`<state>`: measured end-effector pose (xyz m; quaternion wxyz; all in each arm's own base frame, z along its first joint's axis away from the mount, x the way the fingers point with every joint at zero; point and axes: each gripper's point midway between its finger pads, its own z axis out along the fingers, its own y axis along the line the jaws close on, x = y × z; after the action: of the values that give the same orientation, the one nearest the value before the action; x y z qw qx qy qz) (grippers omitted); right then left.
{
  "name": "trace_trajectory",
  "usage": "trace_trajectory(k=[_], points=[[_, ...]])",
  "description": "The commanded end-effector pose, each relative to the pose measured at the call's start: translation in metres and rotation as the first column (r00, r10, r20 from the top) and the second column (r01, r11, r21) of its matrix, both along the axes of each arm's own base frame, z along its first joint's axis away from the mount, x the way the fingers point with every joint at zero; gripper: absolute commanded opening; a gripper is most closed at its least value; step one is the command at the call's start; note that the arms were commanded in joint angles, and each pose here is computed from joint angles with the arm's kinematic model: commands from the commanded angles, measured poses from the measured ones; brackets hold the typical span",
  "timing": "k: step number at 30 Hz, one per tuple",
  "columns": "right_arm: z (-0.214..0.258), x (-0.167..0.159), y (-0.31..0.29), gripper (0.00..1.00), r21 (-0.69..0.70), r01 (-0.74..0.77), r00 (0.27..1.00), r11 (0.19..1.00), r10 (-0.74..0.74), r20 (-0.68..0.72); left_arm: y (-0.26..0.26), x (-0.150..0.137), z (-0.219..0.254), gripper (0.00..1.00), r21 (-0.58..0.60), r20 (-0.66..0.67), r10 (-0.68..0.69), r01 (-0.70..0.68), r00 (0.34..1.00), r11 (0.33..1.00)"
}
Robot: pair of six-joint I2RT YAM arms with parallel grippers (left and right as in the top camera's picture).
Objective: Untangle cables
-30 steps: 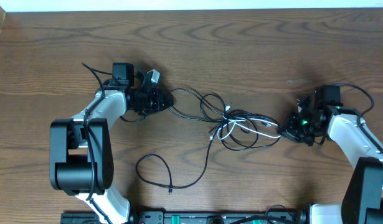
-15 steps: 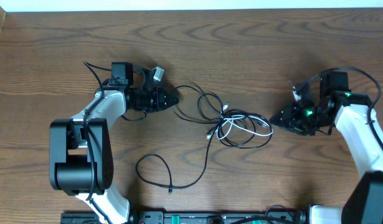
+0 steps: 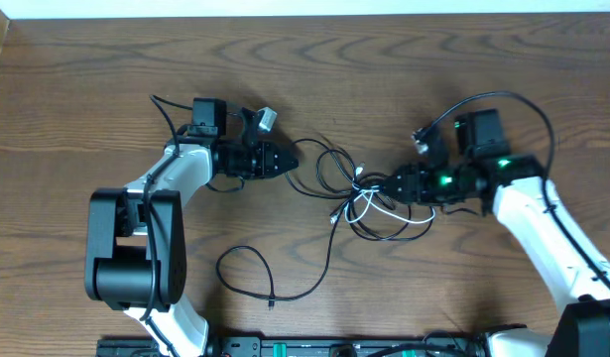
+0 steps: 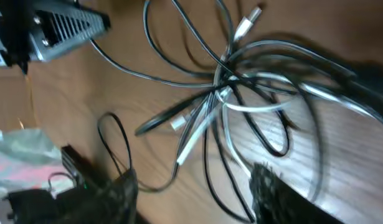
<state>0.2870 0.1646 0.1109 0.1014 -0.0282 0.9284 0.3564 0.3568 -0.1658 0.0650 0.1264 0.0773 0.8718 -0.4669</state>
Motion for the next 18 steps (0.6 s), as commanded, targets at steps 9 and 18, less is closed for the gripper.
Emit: trace_trajectory(k=[9, 18], points=[[-0.051, -0.018, 0.02, 0.45, -0.112, 0.124, 0.99, 0.986, -0.131, -0.055, -0.002, -0.001, 0.002, 0.08, -0.013, 0.021, -0.021, 0.021, 1.0, 1.0], [-0.062, -0.011, 0.031, 0.32, -0.139, 0.209, 0.978, 0.968, -0.21, 0.012, -0.004, -0.001, 0.004, 0.08, -0.026, 0.019, -0.026, 0.026, 0.999, 0.999]])
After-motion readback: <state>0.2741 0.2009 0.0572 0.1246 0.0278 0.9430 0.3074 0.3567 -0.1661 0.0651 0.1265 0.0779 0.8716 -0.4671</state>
